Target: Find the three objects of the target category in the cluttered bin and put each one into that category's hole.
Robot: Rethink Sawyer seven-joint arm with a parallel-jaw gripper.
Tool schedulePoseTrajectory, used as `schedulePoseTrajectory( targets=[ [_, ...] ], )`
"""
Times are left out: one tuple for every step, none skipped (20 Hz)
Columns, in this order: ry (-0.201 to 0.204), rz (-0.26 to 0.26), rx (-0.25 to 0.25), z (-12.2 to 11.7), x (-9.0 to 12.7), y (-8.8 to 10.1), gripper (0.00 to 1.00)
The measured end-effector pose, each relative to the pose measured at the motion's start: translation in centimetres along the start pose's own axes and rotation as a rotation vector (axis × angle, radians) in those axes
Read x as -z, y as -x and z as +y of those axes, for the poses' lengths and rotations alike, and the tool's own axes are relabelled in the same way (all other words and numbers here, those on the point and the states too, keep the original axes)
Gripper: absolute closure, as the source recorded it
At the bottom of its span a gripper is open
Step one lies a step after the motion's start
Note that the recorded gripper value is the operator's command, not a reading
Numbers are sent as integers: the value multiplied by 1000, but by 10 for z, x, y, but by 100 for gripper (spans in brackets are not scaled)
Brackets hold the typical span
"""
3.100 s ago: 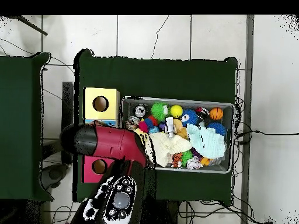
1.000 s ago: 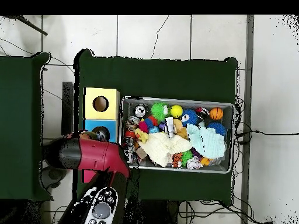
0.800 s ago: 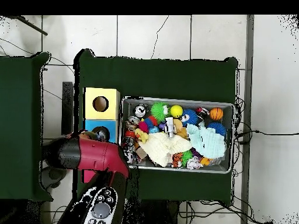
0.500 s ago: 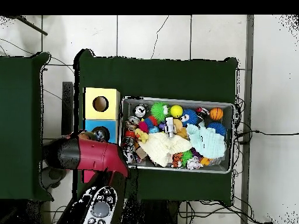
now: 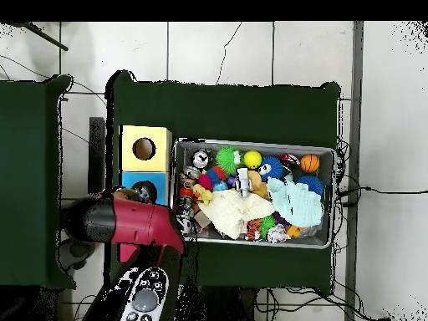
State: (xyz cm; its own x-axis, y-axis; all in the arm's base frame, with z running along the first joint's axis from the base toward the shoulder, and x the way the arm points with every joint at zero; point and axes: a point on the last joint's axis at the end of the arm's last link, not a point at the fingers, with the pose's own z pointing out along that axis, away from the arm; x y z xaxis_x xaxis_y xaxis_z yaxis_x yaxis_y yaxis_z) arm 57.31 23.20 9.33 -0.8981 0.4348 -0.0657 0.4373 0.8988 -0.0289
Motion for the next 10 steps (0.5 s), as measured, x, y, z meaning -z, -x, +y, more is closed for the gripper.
schedulePoseTrajectory(
  targets=[
    [0, 0, -1, 0, 0, 0, 0],
    [0, 0, -4, -1, 0, 2, 0],
    [0, 0, -7, -3, 0, 3, 0],
    [0, 1, -10, -4, 1, 5, 0],
    [0, 3, -13, -5, 2, 6, 0],
    [0, 5, -16, -6, 2, 7, 0],
    [0, 7, -18, -7, 3, 8, 0],
    [-1, 16, -26, -10, 5, 11, 0],
    [-1, 24, -31, -12, 7, 13, 0],
    [-2, 37, -39, -15, 11, 15, 0]
  ],
)
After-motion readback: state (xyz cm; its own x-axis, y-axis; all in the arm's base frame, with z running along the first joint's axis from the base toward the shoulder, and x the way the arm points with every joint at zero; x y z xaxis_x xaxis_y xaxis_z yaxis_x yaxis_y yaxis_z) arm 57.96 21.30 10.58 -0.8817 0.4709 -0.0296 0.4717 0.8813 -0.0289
